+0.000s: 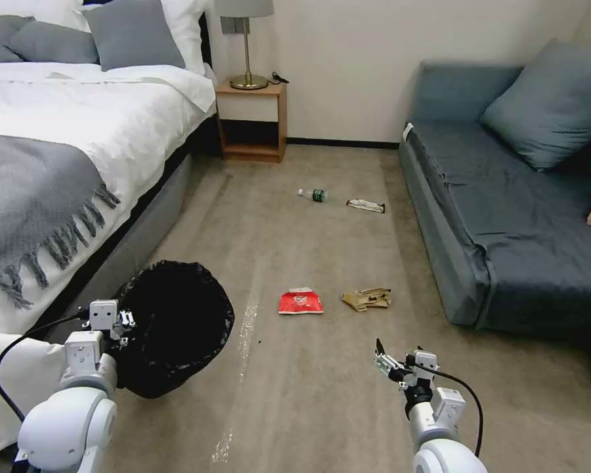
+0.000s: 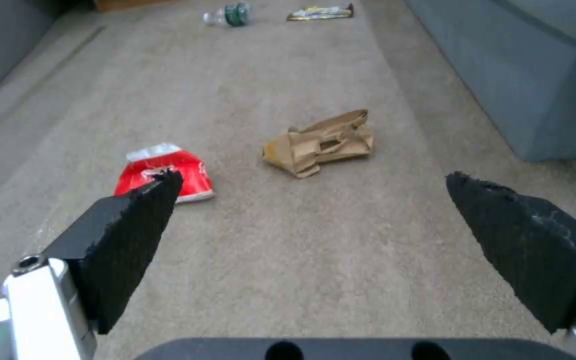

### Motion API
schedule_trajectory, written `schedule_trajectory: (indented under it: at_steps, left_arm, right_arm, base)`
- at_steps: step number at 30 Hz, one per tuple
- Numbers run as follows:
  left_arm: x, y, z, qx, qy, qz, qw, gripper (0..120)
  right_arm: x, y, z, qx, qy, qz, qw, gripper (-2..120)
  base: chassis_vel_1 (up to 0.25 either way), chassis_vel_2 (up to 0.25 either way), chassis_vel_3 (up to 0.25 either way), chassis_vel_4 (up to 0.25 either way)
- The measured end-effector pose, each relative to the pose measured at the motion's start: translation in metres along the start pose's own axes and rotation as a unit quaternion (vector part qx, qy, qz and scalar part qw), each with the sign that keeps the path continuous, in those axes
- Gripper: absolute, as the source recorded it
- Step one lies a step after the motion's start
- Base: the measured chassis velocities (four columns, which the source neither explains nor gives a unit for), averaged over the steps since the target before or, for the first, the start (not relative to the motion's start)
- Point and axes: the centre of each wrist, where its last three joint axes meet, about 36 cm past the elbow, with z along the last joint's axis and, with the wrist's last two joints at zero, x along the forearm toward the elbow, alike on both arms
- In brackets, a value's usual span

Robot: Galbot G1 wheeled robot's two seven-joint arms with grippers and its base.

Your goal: Pick up the trash bin, then pick up the garbage on the floor and place it into the trash bin.

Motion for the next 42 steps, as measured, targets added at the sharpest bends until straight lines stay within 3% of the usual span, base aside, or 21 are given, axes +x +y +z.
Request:
schedule_trajectory:
  at_steps: [42]
  left_arm:
    - [-0.003,0.004,0.005,-0.001,-0.002,0.000,1.0000,4]
  right_arm:
    - [0.000,0.004,0.011,-0.002,0.004,0.001,1.000,100]
  base:
    - [-0.076,0.068,0.071,-0.073]
